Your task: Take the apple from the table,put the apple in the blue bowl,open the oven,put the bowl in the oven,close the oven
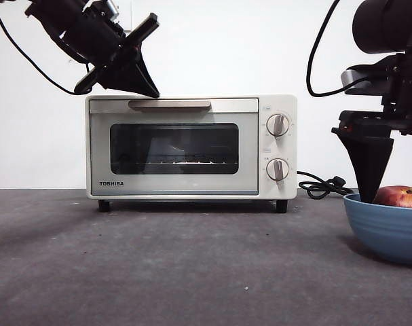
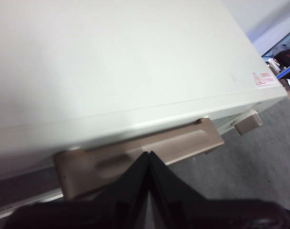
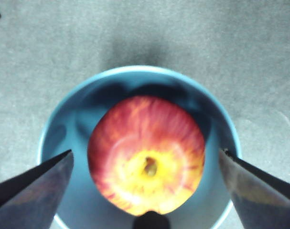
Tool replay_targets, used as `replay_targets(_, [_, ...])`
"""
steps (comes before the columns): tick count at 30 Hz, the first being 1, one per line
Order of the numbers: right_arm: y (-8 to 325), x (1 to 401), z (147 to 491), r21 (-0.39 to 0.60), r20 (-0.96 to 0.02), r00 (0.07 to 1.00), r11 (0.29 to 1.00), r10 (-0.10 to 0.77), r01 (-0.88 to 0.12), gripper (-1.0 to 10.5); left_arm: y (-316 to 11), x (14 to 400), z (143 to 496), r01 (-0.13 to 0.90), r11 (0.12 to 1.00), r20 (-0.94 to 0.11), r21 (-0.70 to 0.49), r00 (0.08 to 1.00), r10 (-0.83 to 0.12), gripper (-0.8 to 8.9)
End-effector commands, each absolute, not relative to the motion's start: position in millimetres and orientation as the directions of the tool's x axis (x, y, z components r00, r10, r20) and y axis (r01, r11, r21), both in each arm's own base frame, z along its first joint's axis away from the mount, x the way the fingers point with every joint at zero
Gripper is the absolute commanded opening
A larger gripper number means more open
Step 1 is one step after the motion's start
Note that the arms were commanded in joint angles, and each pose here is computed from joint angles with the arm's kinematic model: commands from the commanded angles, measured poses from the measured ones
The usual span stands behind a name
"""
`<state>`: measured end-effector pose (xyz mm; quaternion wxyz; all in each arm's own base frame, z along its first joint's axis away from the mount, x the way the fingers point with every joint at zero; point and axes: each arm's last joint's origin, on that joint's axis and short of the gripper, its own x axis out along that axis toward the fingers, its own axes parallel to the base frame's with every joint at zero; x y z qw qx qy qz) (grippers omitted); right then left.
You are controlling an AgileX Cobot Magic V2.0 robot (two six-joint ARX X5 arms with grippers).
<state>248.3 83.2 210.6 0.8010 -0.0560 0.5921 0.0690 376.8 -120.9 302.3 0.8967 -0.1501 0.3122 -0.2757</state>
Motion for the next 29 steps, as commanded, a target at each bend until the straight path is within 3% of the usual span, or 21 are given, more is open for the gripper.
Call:
replay_targets(1, [84,248,209,-0.002,-0.959,0.28,0.986,0.046,-0.169,5.1,-123,379,301,0.396,0.818,-0.472,-0.416,0.675,-0.567,-0.05])
replay_targets(13, [85,245,231,0.043,-0.957,0.275,0.983,0.092,-0.181,5.1,-123,384,294,0.377,0.83,-0.483,-0.411,0.683,-0.549,-0.05])
replay_targets(22, [76,220,296,0.074,-0.885,0.44,0.979,0.153,-0.192,5.0,-124,387,274,0.333,0.829,-0.557,-0.449,0.622,-0.551,-0.05])
replay_targets(29, [61,177,362,0.103,-0.757,0.617,0.972,0.214,-0.211,5.0,-129,378,264,0.332,0.846,-0.651,-0.417,0.541,-0.533,-0.05])
